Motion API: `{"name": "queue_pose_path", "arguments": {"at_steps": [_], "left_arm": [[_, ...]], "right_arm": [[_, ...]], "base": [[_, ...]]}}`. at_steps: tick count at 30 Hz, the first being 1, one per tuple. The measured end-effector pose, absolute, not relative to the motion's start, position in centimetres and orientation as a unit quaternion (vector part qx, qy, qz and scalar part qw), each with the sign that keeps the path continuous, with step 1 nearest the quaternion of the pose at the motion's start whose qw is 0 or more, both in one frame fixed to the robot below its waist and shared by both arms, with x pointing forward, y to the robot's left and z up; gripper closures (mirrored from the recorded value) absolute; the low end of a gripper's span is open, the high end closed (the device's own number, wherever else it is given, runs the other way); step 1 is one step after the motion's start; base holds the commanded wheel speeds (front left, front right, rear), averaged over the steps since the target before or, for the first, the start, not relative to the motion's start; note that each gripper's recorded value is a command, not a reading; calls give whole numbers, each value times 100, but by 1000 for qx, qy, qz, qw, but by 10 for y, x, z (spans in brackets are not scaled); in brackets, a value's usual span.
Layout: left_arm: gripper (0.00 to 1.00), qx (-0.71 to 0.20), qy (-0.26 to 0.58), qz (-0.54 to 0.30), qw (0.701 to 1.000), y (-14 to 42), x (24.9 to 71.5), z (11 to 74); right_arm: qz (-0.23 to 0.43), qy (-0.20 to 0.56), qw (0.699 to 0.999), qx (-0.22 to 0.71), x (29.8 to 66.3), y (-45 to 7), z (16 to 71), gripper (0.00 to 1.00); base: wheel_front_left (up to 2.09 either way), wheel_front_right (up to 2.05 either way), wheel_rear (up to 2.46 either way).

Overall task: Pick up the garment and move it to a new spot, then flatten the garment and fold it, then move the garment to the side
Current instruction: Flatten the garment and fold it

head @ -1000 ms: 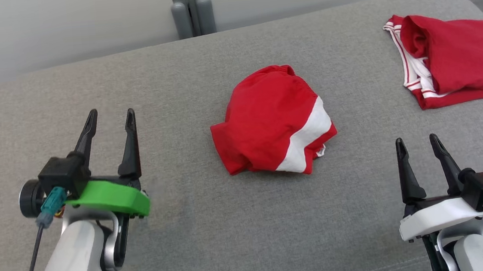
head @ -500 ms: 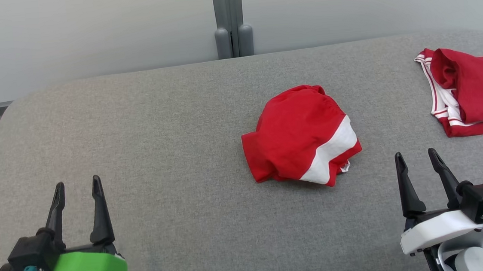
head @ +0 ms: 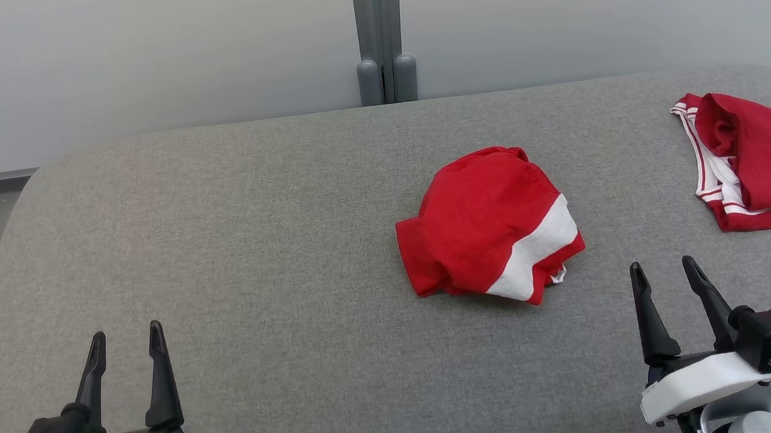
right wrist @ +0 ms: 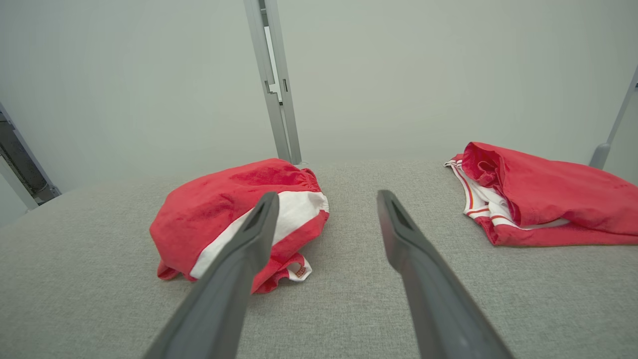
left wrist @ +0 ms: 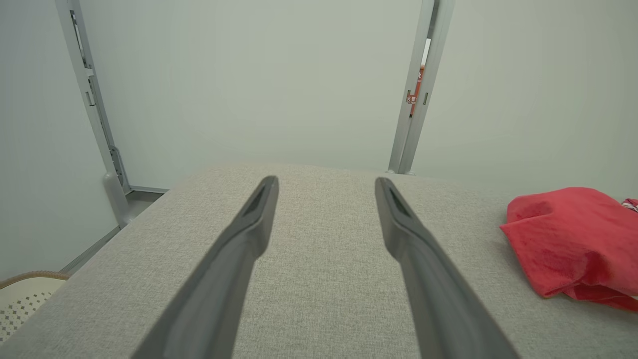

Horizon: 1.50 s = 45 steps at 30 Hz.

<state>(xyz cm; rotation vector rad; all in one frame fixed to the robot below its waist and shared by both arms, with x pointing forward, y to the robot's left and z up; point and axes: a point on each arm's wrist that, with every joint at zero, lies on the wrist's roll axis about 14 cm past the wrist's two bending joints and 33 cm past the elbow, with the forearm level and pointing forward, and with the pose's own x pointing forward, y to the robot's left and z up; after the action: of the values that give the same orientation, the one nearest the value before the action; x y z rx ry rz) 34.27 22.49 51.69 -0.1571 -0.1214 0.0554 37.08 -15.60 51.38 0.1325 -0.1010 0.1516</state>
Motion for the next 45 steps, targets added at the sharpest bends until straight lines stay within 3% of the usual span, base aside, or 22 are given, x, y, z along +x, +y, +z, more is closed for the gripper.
{"name": "queue_pose_path", "arguments": {"at_steps": [45], "left_arm": [[0,-66,-11,14,998,215,342,486]], "right_arm": [[67,-22,995,75,370,-161,495,0]], "base": [[0,0,0]]}}
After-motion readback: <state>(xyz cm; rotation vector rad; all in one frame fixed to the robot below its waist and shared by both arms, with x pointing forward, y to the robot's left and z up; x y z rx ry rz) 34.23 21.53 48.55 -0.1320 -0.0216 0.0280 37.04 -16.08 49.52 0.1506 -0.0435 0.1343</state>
